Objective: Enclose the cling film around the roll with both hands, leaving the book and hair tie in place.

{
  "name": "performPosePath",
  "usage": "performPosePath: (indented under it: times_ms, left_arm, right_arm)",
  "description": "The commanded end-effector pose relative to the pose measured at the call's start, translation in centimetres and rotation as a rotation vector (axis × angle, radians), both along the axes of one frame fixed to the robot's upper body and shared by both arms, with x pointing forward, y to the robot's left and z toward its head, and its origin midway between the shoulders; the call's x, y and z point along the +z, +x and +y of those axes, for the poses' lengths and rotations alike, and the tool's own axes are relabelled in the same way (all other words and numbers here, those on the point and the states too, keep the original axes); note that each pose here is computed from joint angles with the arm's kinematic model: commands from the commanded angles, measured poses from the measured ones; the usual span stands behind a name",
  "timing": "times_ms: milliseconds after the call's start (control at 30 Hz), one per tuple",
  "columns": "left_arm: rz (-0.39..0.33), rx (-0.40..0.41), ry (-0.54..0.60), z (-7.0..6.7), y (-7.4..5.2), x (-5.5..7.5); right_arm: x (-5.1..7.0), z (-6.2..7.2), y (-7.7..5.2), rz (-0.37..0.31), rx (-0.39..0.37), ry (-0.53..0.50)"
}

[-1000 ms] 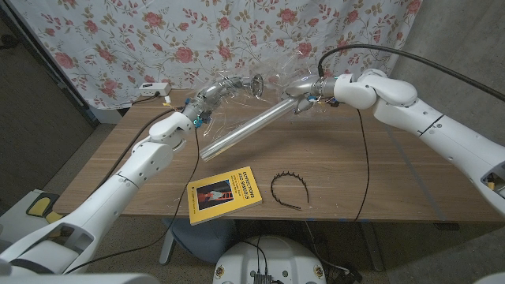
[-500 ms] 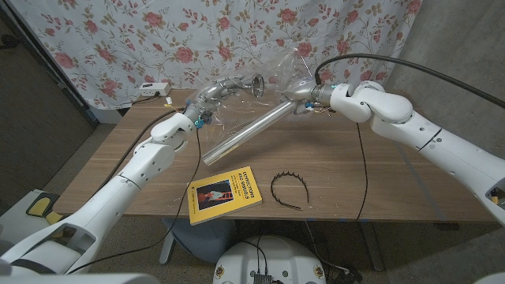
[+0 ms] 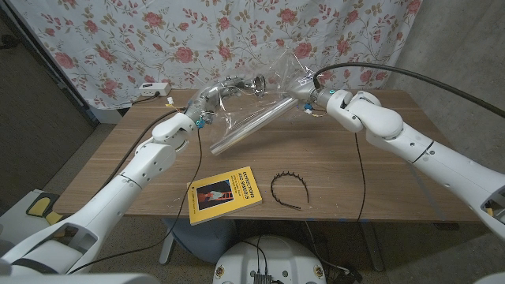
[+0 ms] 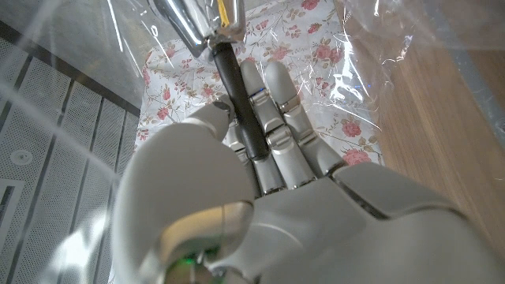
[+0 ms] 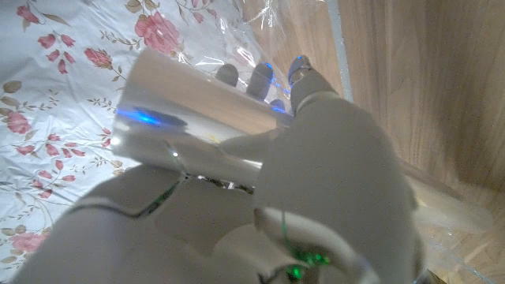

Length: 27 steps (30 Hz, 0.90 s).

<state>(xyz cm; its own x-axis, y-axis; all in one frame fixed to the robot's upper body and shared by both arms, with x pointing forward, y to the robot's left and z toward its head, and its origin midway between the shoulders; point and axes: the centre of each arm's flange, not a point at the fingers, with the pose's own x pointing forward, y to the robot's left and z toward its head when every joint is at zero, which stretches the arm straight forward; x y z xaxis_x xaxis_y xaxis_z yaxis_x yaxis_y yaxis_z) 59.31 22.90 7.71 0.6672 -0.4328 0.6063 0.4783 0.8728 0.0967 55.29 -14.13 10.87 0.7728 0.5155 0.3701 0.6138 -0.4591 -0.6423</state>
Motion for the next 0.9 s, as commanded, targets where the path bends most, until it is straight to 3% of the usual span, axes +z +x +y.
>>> performPosePath:
  times_ms: [33, 400, 900]
  left_arm:
    - [0.003, -0.012, -0.007, 0.0, 0.0, 0.0]
    - [0.004, -0.026, -0.014, -0.4, 0.4, 0.0]
    - [0.011, -0.049, -0.007, -1.0, 0.9, -0.2]
  right_arm:
    - [1.1, -0.2, 0.1, -0.139, -0.068, 0.118]
    - [0.7, 0.5, 0.0, -0.173, -0.049, 0.197]
    - [0.7, 0.6, 0.1, -0.226, -0.032, 0.264]
